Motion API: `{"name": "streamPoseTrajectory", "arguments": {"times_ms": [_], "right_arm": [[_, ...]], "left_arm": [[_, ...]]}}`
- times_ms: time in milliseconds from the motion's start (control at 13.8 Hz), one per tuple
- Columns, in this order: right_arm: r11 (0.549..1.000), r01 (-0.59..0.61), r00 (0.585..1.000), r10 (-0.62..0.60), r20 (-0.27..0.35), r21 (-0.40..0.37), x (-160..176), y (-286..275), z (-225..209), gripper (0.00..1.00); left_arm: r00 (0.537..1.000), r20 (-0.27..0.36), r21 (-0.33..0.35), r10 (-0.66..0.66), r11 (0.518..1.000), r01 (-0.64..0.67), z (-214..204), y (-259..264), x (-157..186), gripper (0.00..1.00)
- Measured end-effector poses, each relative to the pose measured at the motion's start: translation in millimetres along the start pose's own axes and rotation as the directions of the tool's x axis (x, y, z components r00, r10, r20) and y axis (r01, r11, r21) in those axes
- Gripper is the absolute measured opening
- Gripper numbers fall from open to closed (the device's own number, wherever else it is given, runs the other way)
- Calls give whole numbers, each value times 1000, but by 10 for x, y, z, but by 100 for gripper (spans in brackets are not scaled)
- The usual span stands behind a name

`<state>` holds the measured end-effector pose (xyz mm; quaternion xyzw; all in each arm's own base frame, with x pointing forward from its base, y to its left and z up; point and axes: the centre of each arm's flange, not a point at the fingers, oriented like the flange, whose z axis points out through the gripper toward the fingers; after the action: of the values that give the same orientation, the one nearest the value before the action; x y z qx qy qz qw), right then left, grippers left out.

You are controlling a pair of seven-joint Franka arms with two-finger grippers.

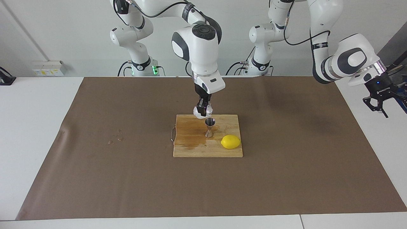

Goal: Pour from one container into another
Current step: 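Tilt the white cup with the right gripper to pour into the metal cup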

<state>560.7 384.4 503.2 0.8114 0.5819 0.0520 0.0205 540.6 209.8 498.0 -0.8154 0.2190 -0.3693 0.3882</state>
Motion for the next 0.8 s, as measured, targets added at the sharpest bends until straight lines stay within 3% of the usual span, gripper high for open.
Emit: {"name": "streamPoseTrajectory", "arguments": {"times_ms": [580,797], "right_arm": [[1000,24,998,-24,65,-4,-16,-62,6,49],[1000,28,997,-28,66,-4,-1,-81,9,49]], "left_arm": [[967,-32,105,252,963,-247,-51,-402,193,72],[959,-43,122,280,954,-273,-85,-452,264,72]]}}
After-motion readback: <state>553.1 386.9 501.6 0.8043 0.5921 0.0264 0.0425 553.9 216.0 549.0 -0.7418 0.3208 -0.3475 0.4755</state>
